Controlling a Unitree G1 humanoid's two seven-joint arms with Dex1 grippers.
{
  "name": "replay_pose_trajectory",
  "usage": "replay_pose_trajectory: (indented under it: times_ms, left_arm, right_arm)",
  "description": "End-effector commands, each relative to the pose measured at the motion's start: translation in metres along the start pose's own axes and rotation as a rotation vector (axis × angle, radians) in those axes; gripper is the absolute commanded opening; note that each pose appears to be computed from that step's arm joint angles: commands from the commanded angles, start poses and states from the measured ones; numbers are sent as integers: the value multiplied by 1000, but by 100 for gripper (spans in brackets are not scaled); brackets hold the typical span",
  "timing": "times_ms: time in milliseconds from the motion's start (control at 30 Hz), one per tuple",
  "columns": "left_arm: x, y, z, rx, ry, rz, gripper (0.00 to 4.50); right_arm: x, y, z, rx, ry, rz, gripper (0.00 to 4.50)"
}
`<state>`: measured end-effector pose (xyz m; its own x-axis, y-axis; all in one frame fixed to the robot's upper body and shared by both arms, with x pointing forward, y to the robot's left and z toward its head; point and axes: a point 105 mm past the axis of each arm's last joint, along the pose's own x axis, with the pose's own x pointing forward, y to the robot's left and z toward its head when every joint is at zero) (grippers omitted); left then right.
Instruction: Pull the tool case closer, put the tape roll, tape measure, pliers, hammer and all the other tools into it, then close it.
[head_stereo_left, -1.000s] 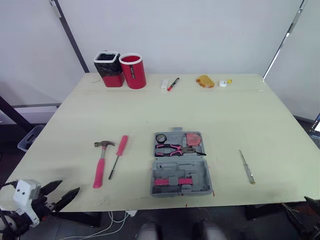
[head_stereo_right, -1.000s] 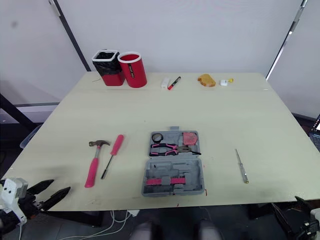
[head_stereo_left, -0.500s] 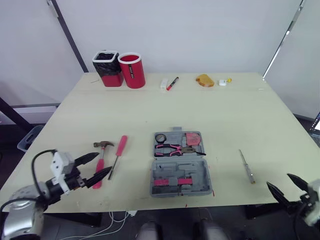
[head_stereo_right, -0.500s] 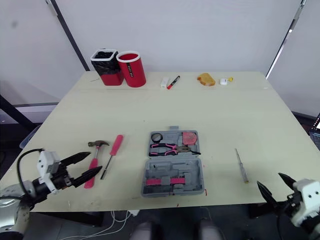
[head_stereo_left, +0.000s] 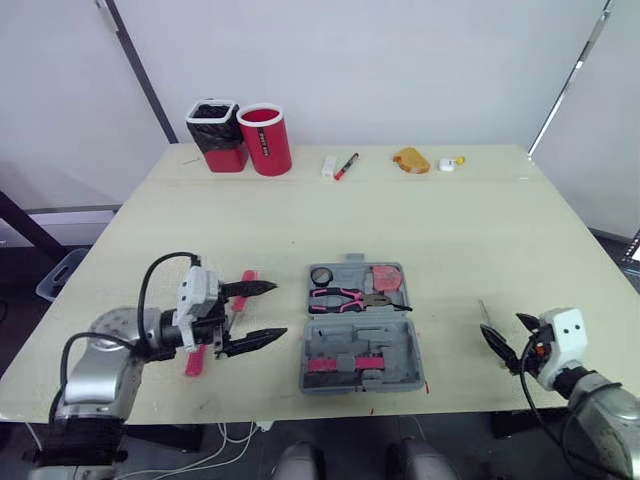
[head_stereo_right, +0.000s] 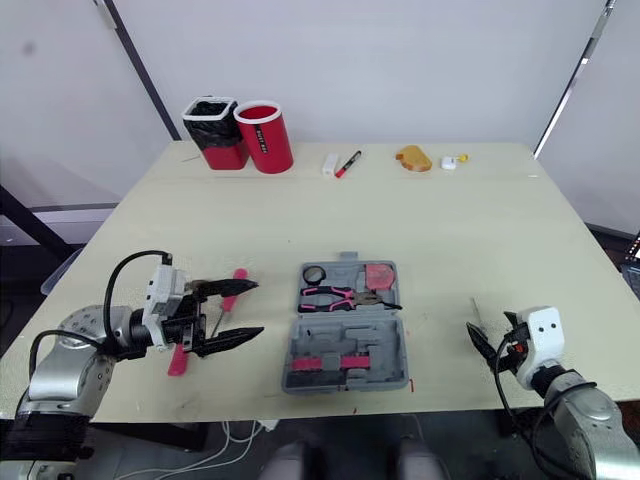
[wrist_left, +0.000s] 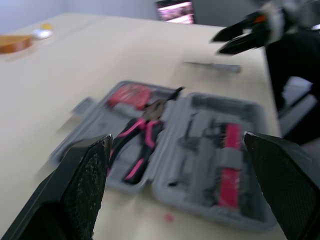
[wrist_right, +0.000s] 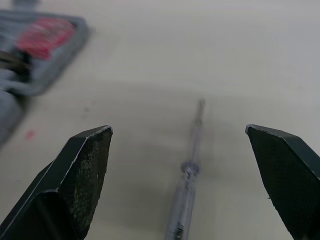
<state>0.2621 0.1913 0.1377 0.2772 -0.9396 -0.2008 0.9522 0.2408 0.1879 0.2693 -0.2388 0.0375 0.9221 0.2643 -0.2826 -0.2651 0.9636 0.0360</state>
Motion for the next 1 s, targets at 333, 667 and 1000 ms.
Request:
replay_pose_trajectory:
  times_ms: [333, 667, 1000]
  left_arm:
    - [21, -9, 40, 132, -15, -245, 450]
    - [21, -8, 40, 139, -10, -256, 450]
    - [20, -8, 40, 141, -10, -268, 450]
  right_arm:
    - [16, -1, -11, 31, 61, -52, 323]
    - [15, 38, -1, 12, 38, -6, 2]
    - [22, 59, -10, 95, 62, -141, 2]
